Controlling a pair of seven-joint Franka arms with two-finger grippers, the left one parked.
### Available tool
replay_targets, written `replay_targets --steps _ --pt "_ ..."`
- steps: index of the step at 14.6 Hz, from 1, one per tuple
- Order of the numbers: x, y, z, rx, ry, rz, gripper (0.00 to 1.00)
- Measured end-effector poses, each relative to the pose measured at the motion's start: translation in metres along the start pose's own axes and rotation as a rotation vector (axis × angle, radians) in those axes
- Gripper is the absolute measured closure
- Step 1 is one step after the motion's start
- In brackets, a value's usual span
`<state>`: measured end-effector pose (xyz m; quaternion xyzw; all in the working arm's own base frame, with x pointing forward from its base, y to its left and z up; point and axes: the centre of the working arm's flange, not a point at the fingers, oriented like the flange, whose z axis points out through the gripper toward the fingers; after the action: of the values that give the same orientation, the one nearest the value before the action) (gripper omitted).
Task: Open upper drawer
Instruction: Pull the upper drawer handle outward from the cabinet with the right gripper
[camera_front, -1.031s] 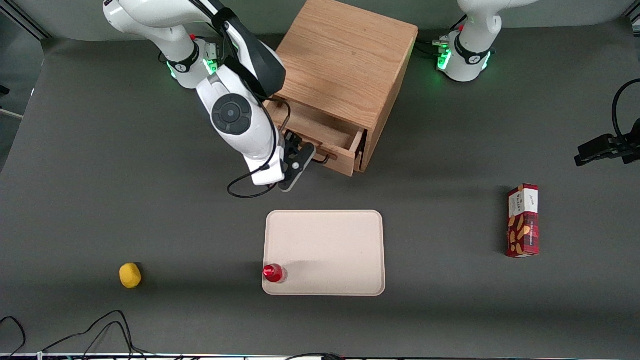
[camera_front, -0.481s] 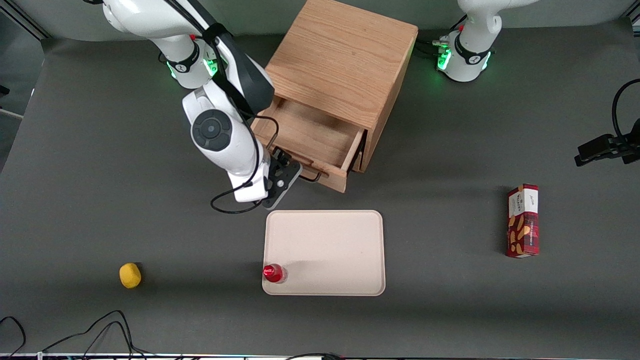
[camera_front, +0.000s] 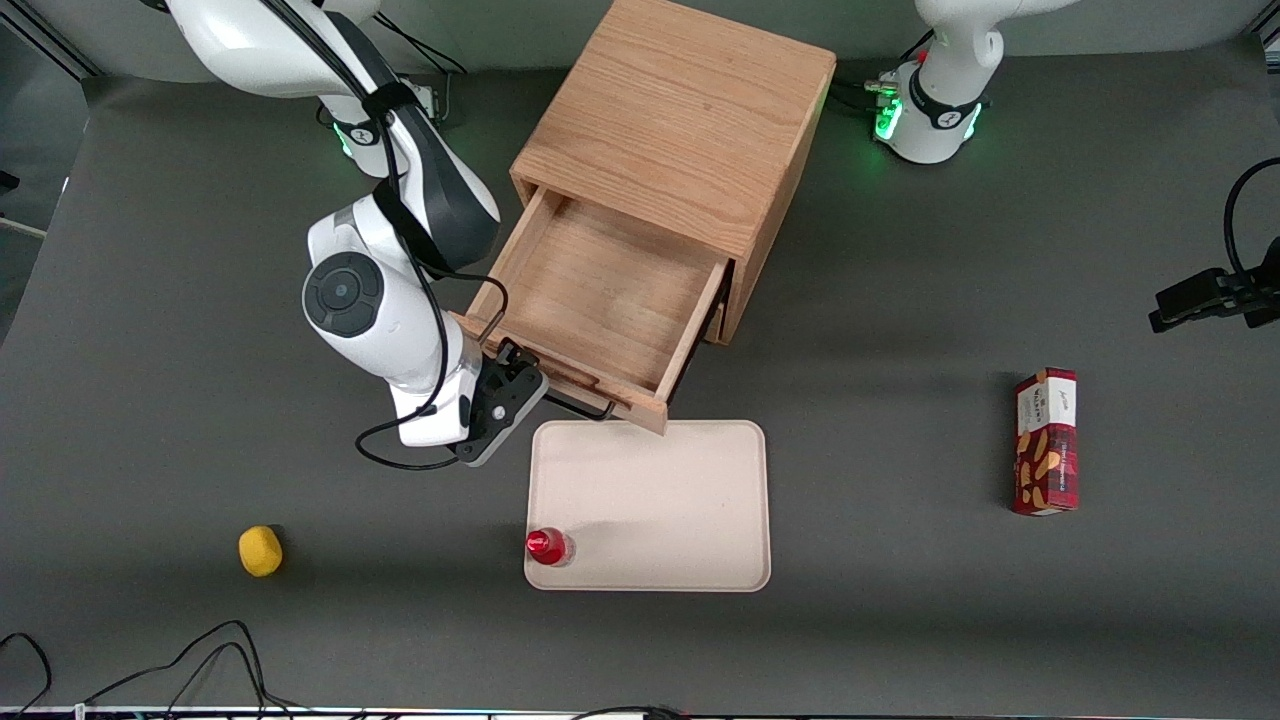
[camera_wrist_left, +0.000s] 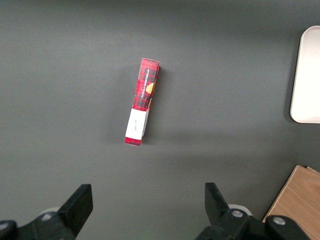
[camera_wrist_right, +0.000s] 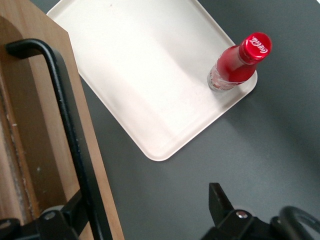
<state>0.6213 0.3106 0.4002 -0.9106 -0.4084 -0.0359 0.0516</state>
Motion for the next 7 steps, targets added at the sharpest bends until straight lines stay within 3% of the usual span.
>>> replay_targets --steps 7 --pt "0.0007 0.0041 -0.0019 -0.007 0.007 0.004 0.00"
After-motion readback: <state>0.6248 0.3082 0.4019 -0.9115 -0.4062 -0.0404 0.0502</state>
